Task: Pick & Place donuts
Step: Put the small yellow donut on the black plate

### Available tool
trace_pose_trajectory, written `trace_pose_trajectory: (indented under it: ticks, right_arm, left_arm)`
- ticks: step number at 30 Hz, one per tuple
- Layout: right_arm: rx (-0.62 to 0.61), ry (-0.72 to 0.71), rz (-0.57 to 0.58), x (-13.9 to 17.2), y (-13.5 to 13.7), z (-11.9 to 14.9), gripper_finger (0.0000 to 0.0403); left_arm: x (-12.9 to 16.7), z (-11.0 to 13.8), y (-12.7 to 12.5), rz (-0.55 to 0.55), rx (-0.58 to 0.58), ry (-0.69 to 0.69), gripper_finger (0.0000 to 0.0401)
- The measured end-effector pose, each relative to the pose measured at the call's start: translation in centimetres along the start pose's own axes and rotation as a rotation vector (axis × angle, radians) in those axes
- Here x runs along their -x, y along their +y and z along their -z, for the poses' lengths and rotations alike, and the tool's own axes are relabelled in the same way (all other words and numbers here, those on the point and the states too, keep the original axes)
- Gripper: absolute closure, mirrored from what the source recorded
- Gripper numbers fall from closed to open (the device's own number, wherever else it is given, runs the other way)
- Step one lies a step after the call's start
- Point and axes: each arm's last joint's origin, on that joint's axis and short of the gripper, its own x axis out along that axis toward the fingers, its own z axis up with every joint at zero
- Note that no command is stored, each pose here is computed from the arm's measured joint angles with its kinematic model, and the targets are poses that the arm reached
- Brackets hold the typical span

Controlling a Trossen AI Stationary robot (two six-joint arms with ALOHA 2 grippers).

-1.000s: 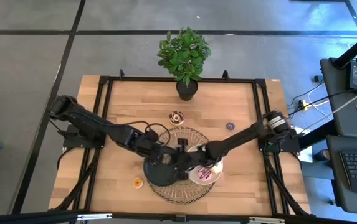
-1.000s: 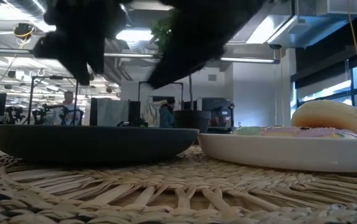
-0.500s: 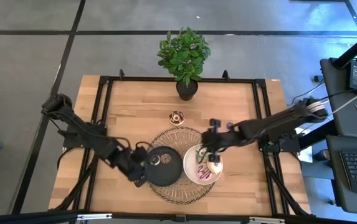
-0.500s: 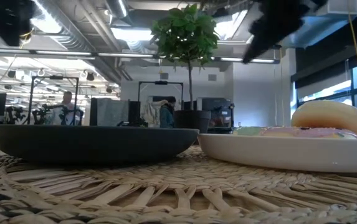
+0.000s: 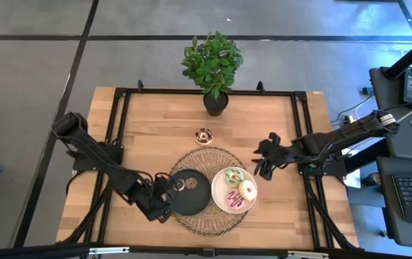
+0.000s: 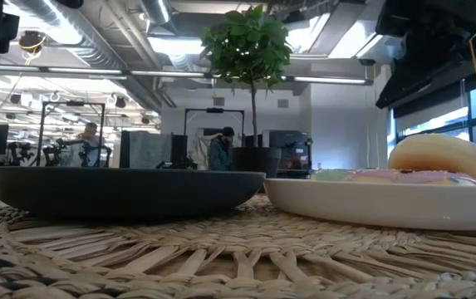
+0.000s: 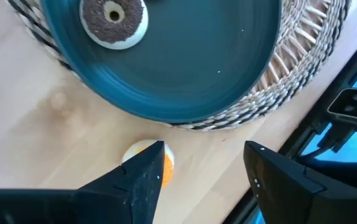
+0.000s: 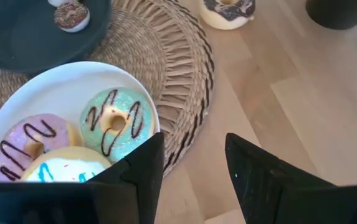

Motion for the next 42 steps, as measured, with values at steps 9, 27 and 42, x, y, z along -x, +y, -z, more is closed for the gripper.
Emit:
trace_pose_trajectory:
  ticks: [9,27,42]
  right_arm:
    - [-0.006,-0.023,-0.013,0.1,0.0,-0.1,0.0231]
    - [-0.006,-0.022,-0.012,0.1,0.0,-0.1,0.0231]
    - [-0.006,-0.021,-0.012,0.1,0.0,-0.1,0.0231]
  left_arm:
    - [-1.4,0.5,0.5,-0.083,0.104,0.076,0.0193]
    - [-7.3,2.3,2.1,-0.316,0.24,0.22,0.0232]
    - [-6.4,2.5,1.9,-0.284,0.227,0.264,0.0313]
